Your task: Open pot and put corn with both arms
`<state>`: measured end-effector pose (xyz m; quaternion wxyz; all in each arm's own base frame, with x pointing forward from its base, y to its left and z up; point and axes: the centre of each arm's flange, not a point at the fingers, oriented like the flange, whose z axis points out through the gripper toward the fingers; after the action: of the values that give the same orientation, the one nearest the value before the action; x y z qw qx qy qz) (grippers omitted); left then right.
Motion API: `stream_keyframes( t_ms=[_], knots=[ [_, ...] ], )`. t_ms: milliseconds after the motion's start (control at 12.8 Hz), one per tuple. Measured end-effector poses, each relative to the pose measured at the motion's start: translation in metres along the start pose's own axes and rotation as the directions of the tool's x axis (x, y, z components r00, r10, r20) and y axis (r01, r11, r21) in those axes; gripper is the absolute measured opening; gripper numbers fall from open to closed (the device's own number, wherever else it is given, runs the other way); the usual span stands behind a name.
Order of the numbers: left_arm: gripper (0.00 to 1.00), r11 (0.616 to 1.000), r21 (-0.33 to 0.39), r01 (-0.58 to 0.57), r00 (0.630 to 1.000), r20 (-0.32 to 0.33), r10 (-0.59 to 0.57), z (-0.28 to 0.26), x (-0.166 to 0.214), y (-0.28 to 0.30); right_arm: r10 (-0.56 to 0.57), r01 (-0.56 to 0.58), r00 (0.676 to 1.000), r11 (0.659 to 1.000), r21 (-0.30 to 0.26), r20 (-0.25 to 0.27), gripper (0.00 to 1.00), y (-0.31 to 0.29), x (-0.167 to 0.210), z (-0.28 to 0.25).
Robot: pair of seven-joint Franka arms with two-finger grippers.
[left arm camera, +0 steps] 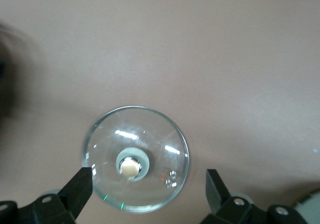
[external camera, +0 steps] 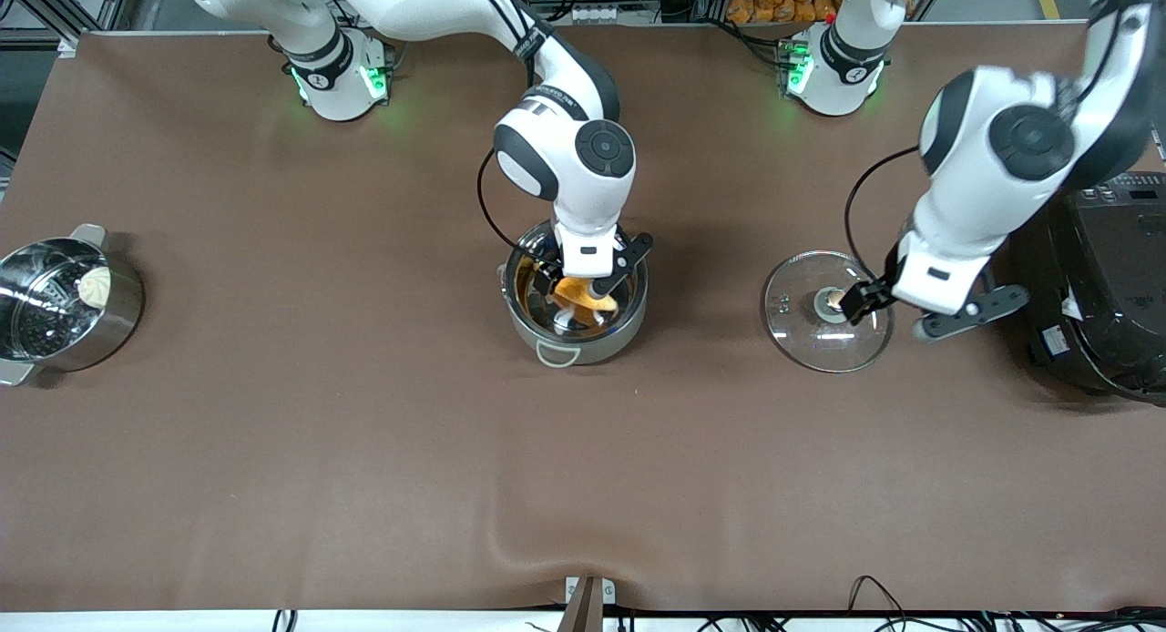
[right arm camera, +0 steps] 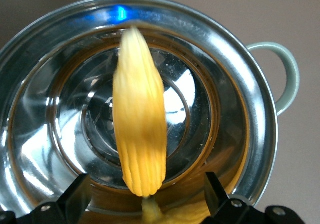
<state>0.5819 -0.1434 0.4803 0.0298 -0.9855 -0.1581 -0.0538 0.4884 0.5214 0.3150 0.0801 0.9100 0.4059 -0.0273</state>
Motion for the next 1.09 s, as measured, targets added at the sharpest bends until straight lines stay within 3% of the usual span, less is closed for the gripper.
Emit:
stream_keyframes(
  t_ms=[312, 624, 780, 1092],
  knots=[
    [1.0, 1.0, -0.001, -0.003, 1.0, -0.005, 0.003, -0.082, 0.011, 0.002, 0.053, -0.053, 0.999, 0.999, -0.008, -0.013, 1.0, 0.032, 0.0, -0.013],
    [1.0, 0.996, -0.008, -0.086, 0.996, 0.03, 0.086, -0.1, 0.011, -0.005, 0.186, -0.186, 0.983, 0.983, -0.004, 0.008, 1.0, 0.129, -0.032, -0.071],
    [1.0, 0.996, -0.008, -0.085, 0.995, 0.047, 0.086, -0.105, 0.012, -0.009, 0.287, -0.287, 0.958, 0.958, 0.0, 0.004, 1.0, 0.198, -0.064, -0.102],
    [1.0, 0.997, -0.006, -0.083, 0.995, 0.056, 0.083, -0.123, 0.015, -0.021, 0.456, -0.456, 0.89, 0.89, 0.012, 0.029, 1.0, 0.316, -0.138, -0.115]
  ],
)
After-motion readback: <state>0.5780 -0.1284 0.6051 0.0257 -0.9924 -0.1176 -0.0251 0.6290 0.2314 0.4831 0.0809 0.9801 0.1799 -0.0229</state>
